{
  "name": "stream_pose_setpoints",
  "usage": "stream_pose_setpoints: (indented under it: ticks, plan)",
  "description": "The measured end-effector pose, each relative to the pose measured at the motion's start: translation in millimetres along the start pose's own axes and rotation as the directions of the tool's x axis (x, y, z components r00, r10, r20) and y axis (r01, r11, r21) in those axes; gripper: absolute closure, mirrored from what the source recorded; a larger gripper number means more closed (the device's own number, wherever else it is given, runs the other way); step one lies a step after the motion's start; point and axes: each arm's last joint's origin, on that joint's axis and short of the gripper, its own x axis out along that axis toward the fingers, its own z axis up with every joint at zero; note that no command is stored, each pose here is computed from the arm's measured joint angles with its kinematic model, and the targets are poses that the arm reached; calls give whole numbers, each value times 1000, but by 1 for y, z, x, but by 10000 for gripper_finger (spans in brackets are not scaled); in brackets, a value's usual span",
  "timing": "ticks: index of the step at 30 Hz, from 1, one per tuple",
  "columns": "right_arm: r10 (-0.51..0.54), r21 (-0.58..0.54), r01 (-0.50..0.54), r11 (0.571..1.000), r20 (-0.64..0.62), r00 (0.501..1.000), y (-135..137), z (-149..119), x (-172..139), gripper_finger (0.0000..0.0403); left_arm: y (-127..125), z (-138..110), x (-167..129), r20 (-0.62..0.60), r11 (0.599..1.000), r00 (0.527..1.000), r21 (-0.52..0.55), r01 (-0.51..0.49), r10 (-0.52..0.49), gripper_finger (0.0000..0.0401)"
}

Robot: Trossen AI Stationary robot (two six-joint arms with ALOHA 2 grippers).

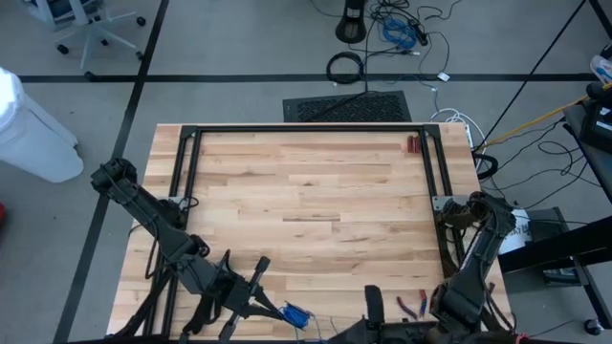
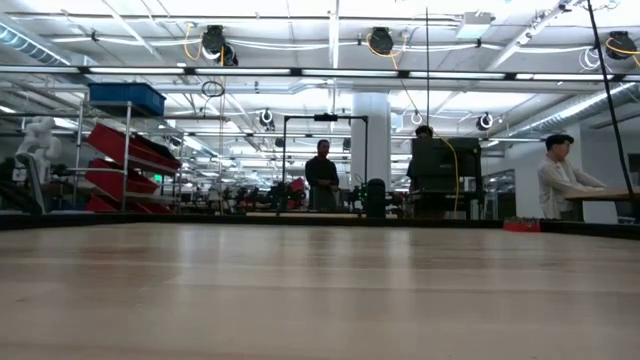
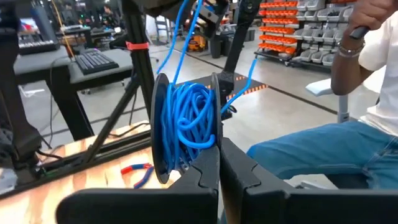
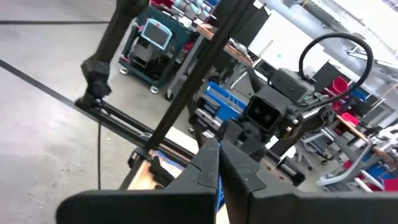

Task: Coil cords
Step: Coil the blue wire onto the black spool

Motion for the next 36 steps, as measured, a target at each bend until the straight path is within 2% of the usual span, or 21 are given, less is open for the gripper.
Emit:
stream_pose_setpoints:
  ticks: [8, 14, 19, 24, 28, 32, 36]
  plan:
    - [5, 51, -4, 999, -6, 1000, 12, 3, -16, 403, -3, 6, -1, 58, 999, 998, 49, 2, -4, 401]
    - [-1, 34, 1, 999, 17, 1000, 12, 6, -17, 403, -3, 7, -1, 65, 999, 998, 46, 0, -3, 401]
    - [-28, -16, 29, 999, 54, 998, 2, 10, -8, 403, -3, 7, -1, 65, 1000, 998, 21, 2, -3, 401]
    - [25, -54, -19, 998, 107, 994, -12, 11, 6, 403, -3, 7, -1, 64, 1000, 998, 20, 2, -3, 401]
    - [19, -98, -9, 995, 96, 995, -24, 5, 20, 403, -3, 7, -1, 64, 1000, 998, 20, 2, -3, 401]
    - [60, -125, -46, 991, 105, 993, -38, -2, 36, 403, -4, 7, -1, 66, 999, 997, 22, 32, -34, 401]
    - [38, -134, -25, 991, 93, 995, -52, -8, 50, 403, -4, 7, -1, 67, 999, 997, 22, 34, -35, 401]
